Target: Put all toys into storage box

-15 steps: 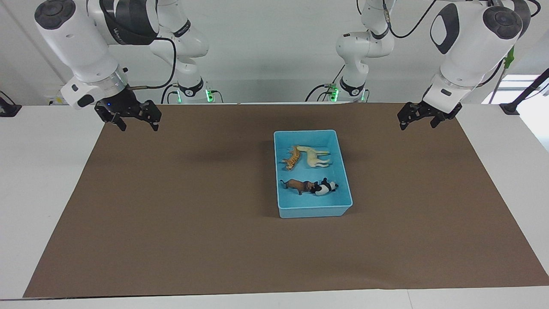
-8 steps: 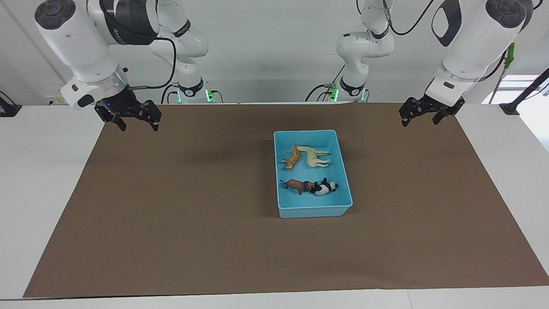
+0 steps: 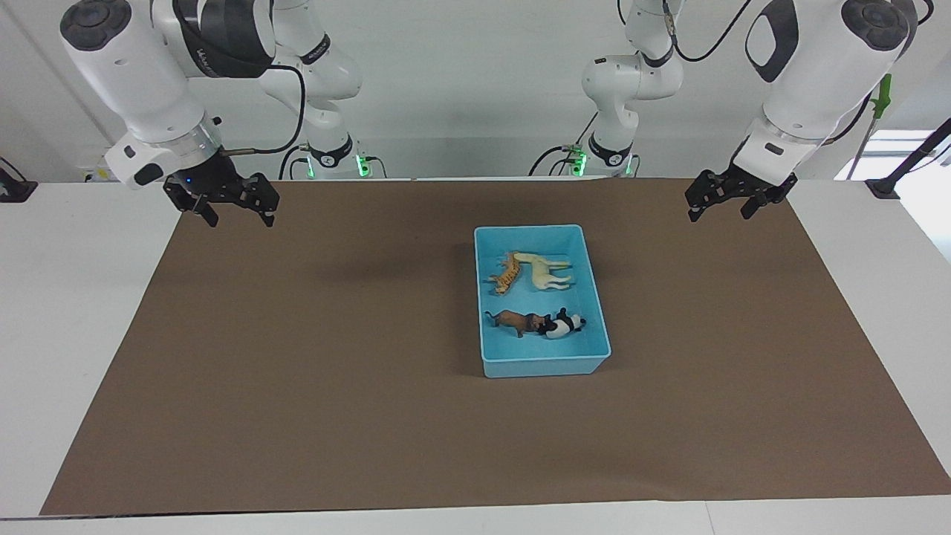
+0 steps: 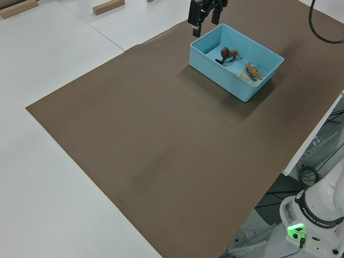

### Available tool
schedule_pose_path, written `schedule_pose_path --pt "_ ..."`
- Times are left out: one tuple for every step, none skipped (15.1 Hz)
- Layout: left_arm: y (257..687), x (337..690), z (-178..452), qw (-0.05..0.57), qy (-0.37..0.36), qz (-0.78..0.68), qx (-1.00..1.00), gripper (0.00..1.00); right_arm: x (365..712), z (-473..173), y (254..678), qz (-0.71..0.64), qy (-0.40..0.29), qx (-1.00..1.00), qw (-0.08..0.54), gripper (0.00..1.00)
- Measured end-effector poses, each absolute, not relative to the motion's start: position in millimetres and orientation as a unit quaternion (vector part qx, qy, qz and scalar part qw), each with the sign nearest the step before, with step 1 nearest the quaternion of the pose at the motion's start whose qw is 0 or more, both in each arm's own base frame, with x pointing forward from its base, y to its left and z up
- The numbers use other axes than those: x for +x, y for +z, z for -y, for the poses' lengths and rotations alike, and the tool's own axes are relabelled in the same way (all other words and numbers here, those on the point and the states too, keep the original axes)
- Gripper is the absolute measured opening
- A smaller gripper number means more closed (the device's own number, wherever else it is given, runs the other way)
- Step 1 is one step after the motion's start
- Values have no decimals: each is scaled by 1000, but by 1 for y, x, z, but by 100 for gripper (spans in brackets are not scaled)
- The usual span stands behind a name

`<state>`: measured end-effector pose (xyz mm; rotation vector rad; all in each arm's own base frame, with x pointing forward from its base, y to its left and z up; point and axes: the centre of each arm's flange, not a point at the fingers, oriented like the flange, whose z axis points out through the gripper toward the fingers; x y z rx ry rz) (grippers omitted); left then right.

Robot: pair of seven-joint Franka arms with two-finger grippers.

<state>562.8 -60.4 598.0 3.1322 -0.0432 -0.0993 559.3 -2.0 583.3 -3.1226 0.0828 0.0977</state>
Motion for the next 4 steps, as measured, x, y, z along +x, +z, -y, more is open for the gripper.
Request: schedule_pose_path --pt "597 563 60 4 -32 13 999 100 559 2 583 -26 31 -999 8 100" --pt "597 563 61 5 -32 13 999 100 559 2 583 -26 31 -999 7 100" --pt "596 563 61 5 -32 13 999 100 559 2 583 -26 31 -999 7 100" --pt "596 562 61 5 -32 13 999 100 559 2 583 -26 31 -999 7 100"
